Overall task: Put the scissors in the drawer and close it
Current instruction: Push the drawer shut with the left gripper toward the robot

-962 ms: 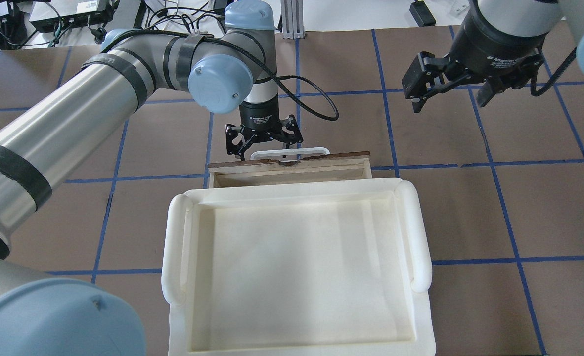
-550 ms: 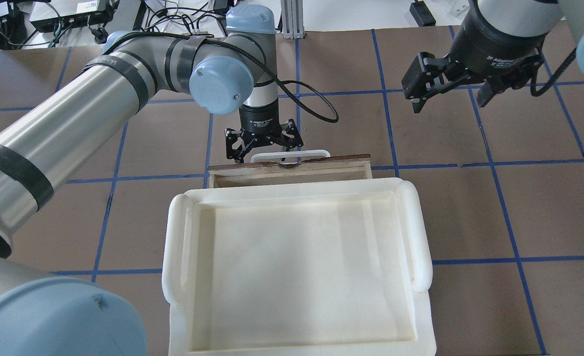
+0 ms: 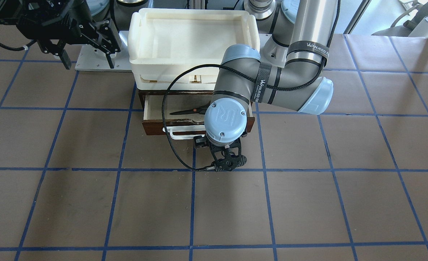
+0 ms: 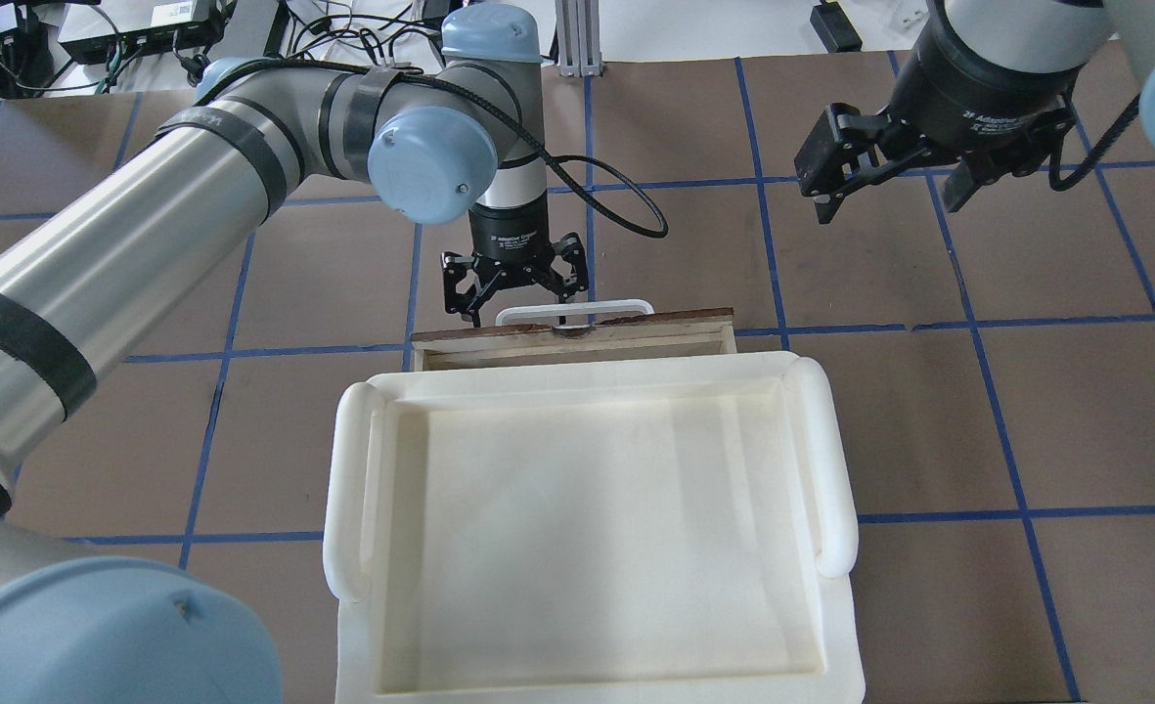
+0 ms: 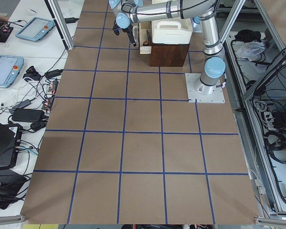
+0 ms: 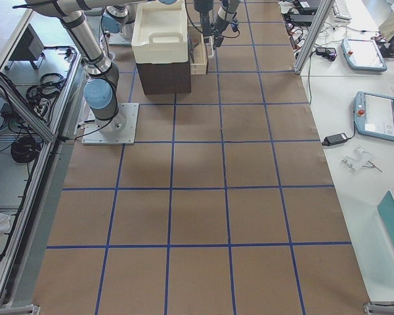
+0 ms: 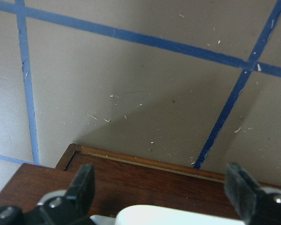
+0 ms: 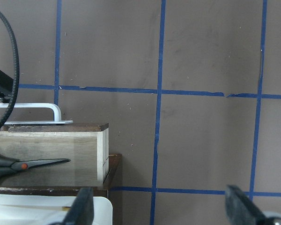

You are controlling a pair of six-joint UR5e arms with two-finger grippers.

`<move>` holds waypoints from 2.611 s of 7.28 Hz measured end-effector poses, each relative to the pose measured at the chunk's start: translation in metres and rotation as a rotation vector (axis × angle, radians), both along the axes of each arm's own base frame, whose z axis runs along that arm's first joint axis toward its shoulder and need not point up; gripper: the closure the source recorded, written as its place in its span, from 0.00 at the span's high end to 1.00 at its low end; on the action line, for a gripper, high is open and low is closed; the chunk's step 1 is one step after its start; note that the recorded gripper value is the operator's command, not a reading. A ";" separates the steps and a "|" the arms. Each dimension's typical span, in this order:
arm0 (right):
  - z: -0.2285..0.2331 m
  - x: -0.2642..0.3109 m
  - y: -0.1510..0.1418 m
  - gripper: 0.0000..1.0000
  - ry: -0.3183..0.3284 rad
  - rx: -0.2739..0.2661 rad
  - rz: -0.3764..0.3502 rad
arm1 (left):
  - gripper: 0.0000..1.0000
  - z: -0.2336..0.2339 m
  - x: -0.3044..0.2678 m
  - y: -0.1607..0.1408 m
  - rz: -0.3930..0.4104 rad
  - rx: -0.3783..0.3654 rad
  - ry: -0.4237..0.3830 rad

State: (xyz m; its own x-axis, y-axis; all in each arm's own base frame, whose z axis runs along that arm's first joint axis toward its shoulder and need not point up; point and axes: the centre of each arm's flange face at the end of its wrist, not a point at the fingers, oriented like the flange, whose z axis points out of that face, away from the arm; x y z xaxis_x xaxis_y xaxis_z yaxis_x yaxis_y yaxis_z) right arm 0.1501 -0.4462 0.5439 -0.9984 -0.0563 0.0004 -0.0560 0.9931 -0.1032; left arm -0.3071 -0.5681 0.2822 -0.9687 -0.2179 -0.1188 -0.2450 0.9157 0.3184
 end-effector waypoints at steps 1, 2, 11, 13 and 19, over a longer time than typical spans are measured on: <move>0.000 0.000 0.000 1.00 0.000 0.000 0.000 | 1.00 0.005 0.000 -0.001 0.002 -0.010 0.004; 0.000 0.000 0.000 1.00 0.000 0.000 0.000 | 1.00 0.008 0.000 0.000 0.003 -0.014 0.006; 0.000 0.000 0.000 1.00 0.000 -0.002 0.001 | 1.00 0.008 0.001 0.020 0.042 0.078 -0.020; 0.000 0.000 0.000 1.00 0.000 -0.001 0.002 | 1.00 0.005 0.002 0.025 0.066 0.111 -0.039; 0.000 0.000 0.000 1.00 0.001 0.000 0.003 | 1.00 -0.007 0.004 0.035 0.093 0.190 -0.076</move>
State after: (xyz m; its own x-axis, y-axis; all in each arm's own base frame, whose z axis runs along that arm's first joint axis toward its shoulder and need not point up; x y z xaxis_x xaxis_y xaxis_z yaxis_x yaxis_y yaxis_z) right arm 0.1501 -0.4461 0.5440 -0.9982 -0.0594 0.0011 -0.0592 0.9929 -0.1034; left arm -0.3036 -0.5332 0.2753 -0.9324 -0.2723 -0.2376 -0.3550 0.8136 0.4605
